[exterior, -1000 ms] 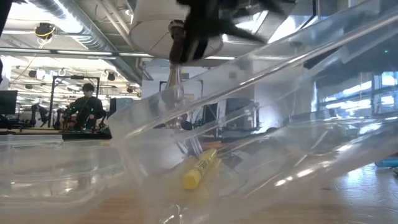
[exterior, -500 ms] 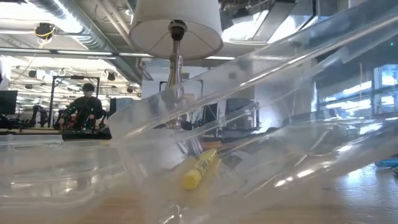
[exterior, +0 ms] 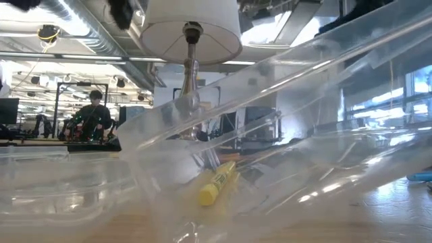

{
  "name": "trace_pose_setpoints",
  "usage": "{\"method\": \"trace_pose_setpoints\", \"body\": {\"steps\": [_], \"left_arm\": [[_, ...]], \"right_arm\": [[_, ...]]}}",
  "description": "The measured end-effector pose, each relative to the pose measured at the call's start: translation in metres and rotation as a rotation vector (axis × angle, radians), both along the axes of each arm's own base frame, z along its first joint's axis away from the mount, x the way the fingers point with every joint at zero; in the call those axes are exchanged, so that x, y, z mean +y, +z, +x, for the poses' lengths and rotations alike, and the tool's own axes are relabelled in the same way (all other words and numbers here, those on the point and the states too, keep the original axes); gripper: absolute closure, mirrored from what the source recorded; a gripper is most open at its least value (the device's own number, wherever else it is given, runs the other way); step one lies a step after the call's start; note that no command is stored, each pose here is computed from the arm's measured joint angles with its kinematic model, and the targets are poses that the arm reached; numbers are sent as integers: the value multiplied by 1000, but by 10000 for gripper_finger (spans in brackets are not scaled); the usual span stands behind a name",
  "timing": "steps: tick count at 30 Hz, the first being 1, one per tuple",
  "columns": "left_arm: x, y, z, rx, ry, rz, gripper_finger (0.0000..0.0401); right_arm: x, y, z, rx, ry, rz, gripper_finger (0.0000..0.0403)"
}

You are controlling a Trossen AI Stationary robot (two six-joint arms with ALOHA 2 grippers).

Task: Pick & place school supplies into a supply box
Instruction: Put the blue pen into the transparent supply box

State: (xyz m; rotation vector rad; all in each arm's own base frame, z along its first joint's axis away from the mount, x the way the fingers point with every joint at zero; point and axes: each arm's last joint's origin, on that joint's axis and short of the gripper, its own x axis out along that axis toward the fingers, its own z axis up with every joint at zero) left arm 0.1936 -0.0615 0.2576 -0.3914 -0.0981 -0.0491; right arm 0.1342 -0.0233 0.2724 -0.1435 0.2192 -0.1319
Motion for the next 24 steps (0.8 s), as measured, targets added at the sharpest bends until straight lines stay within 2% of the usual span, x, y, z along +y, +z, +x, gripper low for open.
{"method": "trace_pose_setpoints", "body": {"steps": [6,11,18,24], "left_arm": [[8,-38,-20,2,-3,-68,274],[11,-58,-25,56,47,-83,274],[13,-68,-29,89,87,-77,273],[14,-69,-29,95,87,-73,273]], "right_arm": [[11,26,37,299,101,38,244],[32,29,62,574,184,30,244],[74,9,81,966,267,52,244],[107,-22,83,1234,257,38,244]]}}
